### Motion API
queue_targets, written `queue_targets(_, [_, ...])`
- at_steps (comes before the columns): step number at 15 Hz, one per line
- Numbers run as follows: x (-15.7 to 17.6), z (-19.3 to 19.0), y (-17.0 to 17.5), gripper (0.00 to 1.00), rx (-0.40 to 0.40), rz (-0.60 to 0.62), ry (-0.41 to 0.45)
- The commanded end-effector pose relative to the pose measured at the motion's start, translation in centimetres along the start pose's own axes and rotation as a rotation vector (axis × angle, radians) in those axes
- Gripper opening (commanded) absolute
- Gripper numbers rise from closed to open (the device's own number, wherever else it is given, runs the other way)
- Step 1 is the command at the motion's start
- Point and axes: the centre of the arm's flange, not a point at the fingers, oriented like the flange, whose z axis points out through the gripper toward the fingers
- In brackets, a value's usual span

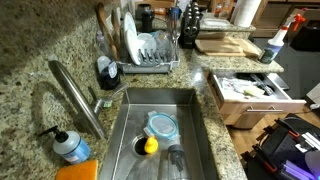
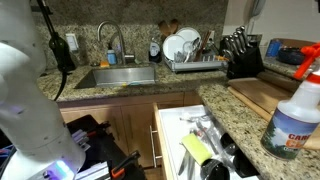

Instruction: Pick up the spray bottle and move it to the left. Pick up the sponge from the drawer and put it on the countertop

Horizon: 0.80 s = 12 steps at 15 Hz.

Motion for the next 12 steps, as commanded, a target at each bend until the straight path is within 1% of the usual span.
queue_targets(1, [6.5, 3.1, 4.1, 1.00, -0.168, -0.061, -0.087])
queue_targets(2, [7.1, 4.1, 4.9, 1.00, -0.218, -0.065, -0.109])
queue_targets(3, [7.7, 5.1, 5.0, 1.00, -0.243, -0.081, -0.165])
queue_targets(4, [7.8, 5.7, 4.9, 1.00, -0.220, -0.064, -0.246])
queue_targets(5, [3.2, 5.4, 5.5, 1.00, -0.197, -0.051, -0.158])
queue_targets(6, [3.4, 6.2, 5.4, 1.00, -0.208, -0.051, -0.177])
queue_targets(7, [3.4, 6.6, 5.1, 1.00, -0.210, -0.051, -0.176])
queue_targets(8, [3.2, 6.1, 4.8, 1.00, -0.151, -0.082, -0.184])
queue_targets(9, [2.9, 5.8, 4.6, 1.00, -0.082, -0.106, -0.171])
queue_targets(12, [2.9, 5.4, 4.3, 1.00, 0.048, -0.151, -0.098])
